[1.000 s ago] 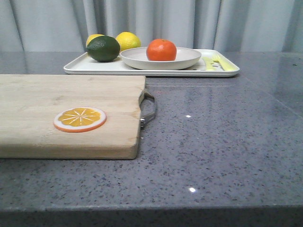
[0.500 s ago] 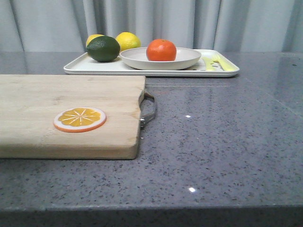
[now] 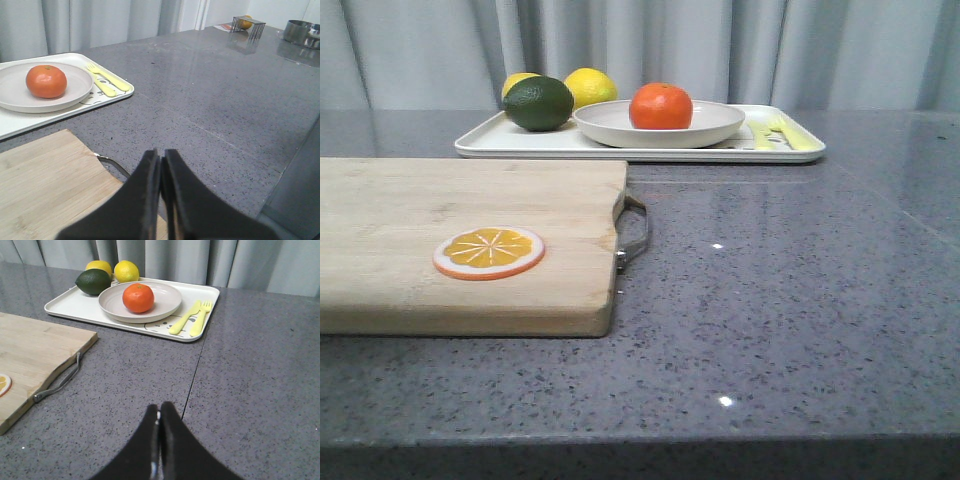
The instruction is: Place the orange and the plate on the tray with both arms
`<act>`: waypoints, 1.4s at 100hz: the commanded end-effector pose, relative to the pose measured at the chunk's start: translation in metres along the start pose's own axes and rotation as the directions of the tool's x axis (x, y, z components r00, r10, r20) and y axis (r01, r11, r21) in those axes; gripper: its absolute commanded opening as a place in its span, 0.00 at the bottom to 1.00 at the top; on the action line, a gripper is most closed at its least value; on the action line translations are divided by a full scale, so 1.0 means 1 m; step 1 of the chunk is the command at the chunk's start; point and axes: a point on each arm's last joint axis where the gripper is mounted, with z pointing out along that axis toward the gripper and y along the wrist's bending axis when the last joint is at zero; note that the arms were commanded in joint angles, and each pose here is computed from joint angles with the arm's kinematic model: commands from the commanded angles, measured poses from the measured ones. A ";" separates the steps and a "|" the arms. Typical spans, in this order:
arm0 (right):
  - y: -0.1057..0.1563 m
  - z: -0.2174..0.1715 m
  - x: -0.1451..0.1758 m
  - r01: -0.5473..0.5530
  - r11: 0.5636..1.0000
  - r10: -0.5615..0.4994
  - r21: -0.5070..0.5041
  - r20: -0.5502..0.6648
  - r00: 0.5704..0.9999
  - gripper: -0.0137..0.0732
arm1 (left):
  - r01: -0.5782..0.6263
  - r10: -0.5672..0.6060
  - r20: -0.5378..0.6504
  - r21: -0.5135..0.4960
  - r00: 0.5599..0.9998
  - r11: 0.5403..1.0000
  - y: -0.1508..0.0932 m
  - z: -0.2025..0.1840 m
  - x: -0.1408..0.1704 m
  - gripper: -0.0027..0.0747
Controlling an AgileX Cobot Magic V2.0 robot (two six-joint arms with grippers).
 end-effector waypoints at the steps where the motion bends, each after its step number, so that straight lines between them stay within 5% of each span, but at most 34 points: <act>1: 0.001 -0.002 -0.009 -0.002 1.000 0.002 -0.002 0.047 0.999 0.08 | 0.003 -0.004 0.103 0.004 0.995 1.000 -0.002 -0.003 -0.016 0.01; 101: 0.001 -0.002 -0.006 -0.002 1.000 0.002 -0.010 0.014 1.000 0.08 | -0.001 0.001 0.077 -0.005 0.997 1.000 0.001 0.000 -0.006 0.01; 140: 0.001 -0.002 -0.006 -0.002 1.000 0.002 -0.010 0.014 1.000 0.08 | -0.005 0.048 0.149 -0.278 0.988 0.960 0.038 -0.019 0.005 0.01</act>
